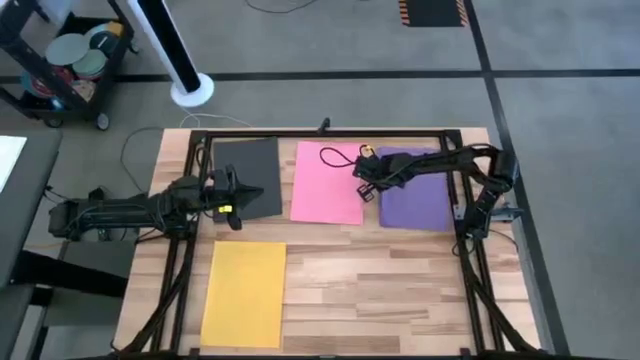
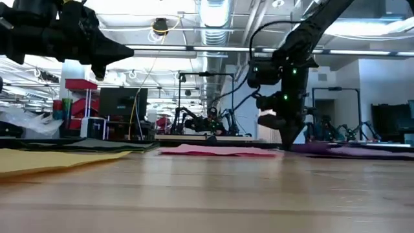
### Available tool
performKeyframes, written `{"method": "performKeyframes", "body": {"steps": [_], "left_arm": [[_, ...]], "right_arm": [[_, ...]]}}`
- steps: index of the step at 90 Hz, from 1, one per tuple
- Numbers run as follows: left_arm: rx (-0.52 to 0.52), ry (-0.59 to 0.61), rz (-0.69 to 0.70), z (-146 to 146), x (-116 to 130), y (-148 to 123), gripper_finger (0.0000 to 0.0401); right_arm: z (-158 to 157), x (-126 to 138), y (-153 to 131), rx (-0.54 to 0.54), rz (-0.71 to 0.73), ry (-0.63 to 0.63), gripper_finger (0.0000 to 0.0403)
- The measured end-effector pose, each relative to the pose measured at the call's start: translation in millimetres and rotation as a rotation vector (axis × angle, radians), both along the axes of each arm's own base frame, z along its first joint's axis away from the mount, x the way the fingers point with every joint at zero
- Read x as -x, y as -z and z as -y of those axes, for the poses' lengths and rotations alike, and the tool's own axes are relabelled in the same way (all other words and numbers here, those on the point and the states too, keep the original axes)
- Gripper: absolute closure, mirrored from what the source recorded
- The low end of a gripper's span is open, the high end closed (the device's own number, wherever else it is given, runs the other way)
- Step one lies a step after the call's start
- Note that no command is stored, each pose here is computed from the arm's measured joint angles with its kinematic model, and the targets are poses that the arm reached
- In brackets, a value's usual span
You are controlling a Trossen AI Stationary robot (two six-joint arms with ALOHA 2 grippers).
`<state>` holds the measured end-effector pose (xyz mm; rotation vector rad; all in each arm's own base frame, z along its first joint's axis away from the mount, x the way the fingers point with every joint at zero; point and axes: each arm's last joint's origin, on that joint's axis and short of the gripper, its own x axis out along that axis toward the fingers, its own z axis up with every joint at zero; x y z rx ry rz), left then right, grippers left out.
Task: Organize paper
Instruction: Stack the purple paper on top of the purple paper, then put the black paper to the bottom right of the table
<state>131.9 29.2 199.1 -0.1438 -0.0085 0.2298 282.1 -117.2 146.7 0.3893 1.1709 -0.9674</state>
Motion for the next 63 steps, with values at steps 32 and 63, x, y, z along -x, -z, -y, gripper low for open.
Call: {"method": "performKeyframes", "body": {"steps": [32, 63], "left_arm": [[-0.004, -0.011, -0.002, -0.3, 0.0, 0.1, 0.0401], [-0.004, -0.027, -0.001, -0.8, 0.2, 0.0, 0.0401]], "right_arm": [[4.4, 4.1, -26.2, 0.131, 0.088, 0.073, 0.0403], [54.2, 0.7, 7.9, 0.042, 0.184, 0.131, 0.0403]]}}
